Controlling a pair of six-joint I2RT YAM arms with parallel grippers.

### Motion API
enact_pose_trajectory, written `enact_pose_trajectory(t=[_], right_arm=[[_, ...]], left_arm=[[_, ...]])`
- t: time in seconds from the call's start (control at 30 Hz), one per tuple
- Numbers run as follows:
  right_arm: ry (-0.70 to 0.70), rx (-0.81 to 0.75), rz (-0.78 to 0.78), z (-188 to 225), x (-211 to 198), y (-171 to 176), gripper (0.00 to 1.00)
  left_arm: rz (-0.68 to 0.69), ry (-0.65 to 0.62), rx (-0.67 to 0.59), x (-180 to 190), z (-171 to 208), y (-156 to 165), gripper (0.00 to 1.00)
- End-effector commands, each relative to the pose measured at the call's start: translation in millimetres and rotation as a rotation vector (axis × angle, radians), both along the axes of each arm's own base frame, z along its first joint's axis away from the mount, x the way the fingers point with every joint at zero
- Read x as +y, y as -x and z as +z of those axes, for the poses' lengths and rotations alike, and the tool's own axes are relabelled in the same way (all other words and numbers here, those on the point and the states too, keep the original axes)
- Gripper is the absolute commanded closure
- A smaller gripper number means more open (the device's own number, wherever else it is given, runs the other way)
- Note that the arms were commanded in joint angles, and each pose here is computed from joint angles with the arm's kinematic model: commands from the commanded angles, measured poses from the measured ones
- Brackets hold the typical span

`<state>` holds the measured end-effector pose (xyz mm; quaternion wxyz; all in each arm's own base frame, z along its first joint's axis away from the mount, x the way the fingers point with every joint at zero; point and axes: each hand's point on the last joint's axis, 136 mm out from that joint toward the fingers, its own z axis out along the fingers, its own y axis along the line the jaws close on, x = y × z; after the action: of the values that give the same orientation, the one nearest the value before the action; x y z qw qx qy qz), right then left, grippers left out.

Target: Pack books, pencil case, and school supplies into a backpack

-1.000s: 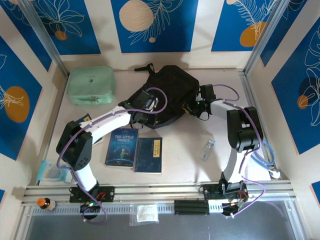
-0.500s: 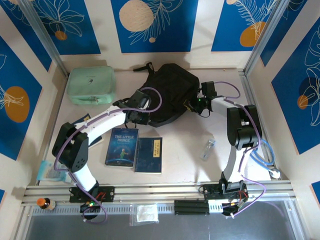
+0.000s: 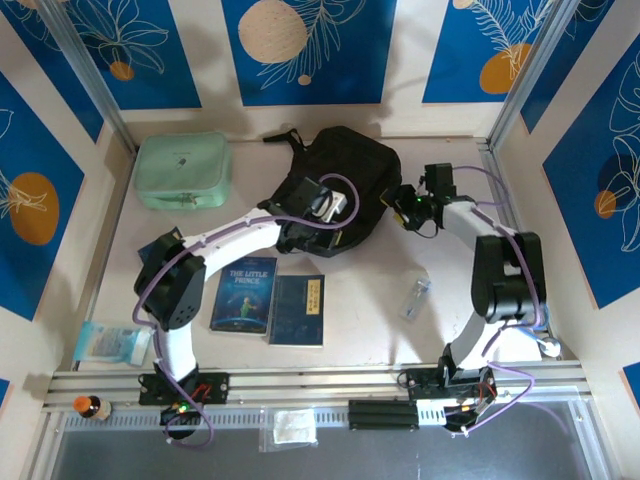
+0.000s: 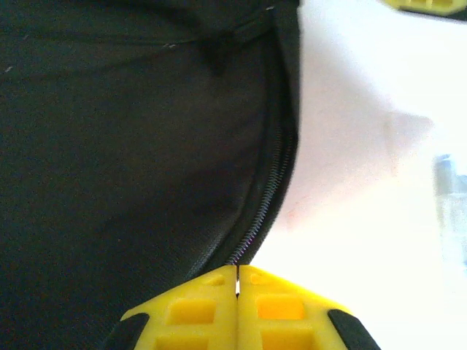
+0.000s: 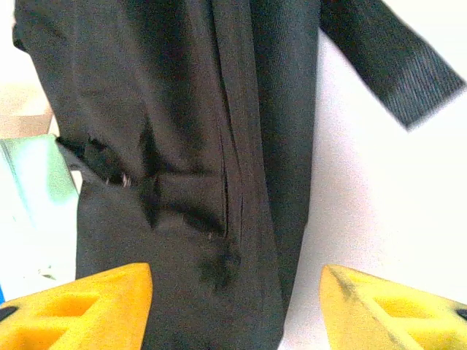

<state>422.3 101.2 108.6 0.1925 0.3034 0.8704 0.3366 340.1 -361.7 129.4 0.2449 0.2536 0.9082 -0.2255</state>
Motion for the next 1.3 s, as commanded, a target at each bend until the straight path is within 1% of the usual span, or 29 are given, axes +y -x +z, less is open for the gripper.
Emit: enact_pose_trajectory(t=[0.0, 0.13, 0.2, 0.27, 0.33, 0.47, 0.57, 0.7, 0.87, 0.93, 1.0, 1.07, 1.13, 1.27], right_arm=[[-0.065, 0.129, -0.037, -5, -3, 42, 0.36], [-0.173, 0.215, -0.059, -14, 6, 71, 0.35], [-0.239, 0.238, -0.050, -15, 17, 79, 0.35], [-0.289, 0.247, -0.035, -16, 28, 84, 0.31], [-0.294, 0.255, -0.020, -18, 37, 85, 0.30], [-0.300, 0.255, 0.002, -21, 49, 78, 0.30], [-0.280, 0.267, 0.006, -26, 55, 73, 0.32], [-0.254, 0.296, -0.005, -38, 60, 70, 0.44], [-0.194, 0.319, -0.026, -54, 54, 66, 0.65], [-0.128, 0.298, -0.033, -57, 46, 64, 0.78], [-0.036, 0.269, -0.044, -57, 35, 61, 0.80], [0.009, 0.247, -0.041, -55, 29, 58, 0.82], [0.048, 0.241, -0.035, -54, 25, 57, 0.82], [0.087, 0.224, -0.029, -52, 19, 51, 0.82]], left_arm=[[-0.062, 0.148, -0.028, -48, 24, 3, 1.00], [-0.058, 0.188, -0.008, -68, 19, 4, 1.00], [-0.057, 0.187, 0.006, -70, 14, 5, 1.00], [-0.047, 0.165, 0.009, -66, 9, 5, 1.00], [-0.047, 0.151, -0.001, -61, 9, 7, 1.00], [-0.059, 0.136, -0.019, -54, 13, 11, 1.00], [-0.058, 0.127, -0.028, -49, 14, 13, 1.00], [-0.048, 0.109, -0.034, -43, 12, 14, 1.00], [-0.026, 0.060, -0.061, -26, 12, 12, 1.00], [0.002, 0.023, -0.077, -12, 12, 10, 1.00], [0.064, -0.083, -0.140, 12, 13, 2, 1.00], [0.103, -0.160, -0.194, 33, 17, -2, 1.00], [0.103, -0.187, -0.219, 43, 19, -1, 1.00], [0.105, -0.210, -0.203, 55, 11, 4, 1.00]])
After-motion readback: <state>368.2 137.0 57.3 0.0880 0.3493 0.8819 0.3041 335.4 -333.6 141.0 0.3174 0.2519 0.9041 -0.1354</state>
